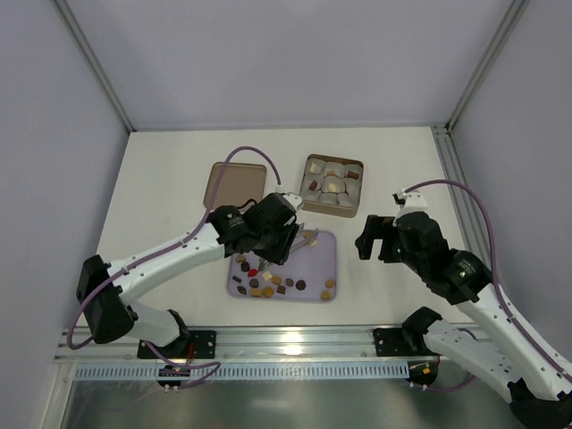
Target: Pack the chocolate
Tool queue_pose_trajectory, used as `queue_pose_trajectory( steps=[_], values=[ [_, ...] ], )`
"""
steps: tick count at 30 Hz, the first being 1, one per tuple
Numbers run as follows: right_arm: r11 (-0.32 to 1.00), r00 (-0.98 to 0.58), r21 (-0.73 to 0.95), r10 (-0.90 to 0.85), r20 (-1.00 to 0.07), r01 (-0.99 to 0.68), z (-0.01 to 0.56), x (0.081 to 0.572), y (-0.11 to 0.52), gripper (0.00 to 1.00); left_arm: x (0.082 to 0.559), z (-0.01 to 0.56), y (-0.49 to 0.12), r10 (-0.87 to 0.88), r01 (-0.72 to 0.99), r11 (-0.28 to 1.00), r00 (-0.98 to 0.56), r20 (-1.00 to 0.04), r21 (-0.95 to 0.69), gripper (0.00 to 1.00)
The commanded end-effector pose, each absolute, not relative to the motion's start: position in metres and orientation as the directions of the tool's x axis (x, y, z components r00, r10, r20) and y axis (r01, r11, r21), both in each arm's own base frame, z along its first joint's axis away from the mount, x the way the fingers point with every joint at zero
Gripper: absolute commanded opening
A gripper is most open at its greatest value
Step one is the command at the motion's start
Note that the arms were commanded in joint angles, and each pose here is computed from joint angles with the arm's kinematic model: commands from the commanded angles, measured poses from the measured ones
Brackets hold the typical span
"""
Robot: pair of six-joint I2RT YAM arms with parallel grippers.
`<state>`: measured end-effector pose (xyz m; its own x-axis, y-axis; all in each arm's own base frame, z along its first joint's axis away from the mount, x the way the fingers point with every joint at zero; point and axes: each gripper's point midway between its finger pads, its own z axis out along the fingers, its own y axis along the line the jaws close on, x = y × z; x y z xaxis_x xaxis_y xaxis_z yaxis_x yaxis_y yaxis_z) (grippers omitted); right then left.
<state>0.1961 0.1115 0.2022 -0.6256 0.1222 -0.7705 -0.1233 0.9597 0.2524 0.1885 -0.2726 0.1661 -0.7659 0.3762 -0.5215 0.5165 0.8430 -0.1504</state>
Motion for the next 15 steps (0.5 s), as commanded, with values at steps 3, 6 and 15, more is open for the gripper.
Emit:
queue_pose_trajectory(
  steps=[3, 6, 15],
  values=[
    [0.952, -0.603, 0.274, 0.140, -0.786, -0.136, 0.210, 0.203, 0.117, 1.00, 0.186, 0.165, -0.281, 0.362, 0.515, 0.842, -0.761, -0.539, -0.161, 0.42],
    [0.954, -0.604, 0.269, 0.138, -0.785, -0.132, 0.209, 0.202, 0.116, 1.00, 0.185, 0.157, -0.286, 0.376, 0.520, 0.840, -0.762, -0.527, -0.153, 0.42],
    [0.957, -0.603, 0.261, 0.136, -0.786, -0.124, 0.206, 0.200, 0.112, 1.00, 0.190, 0.138, -0.290, 0.398, 0.517, 0.848, -0.766, -0.504, -0.115, 0.41]
  ],
)
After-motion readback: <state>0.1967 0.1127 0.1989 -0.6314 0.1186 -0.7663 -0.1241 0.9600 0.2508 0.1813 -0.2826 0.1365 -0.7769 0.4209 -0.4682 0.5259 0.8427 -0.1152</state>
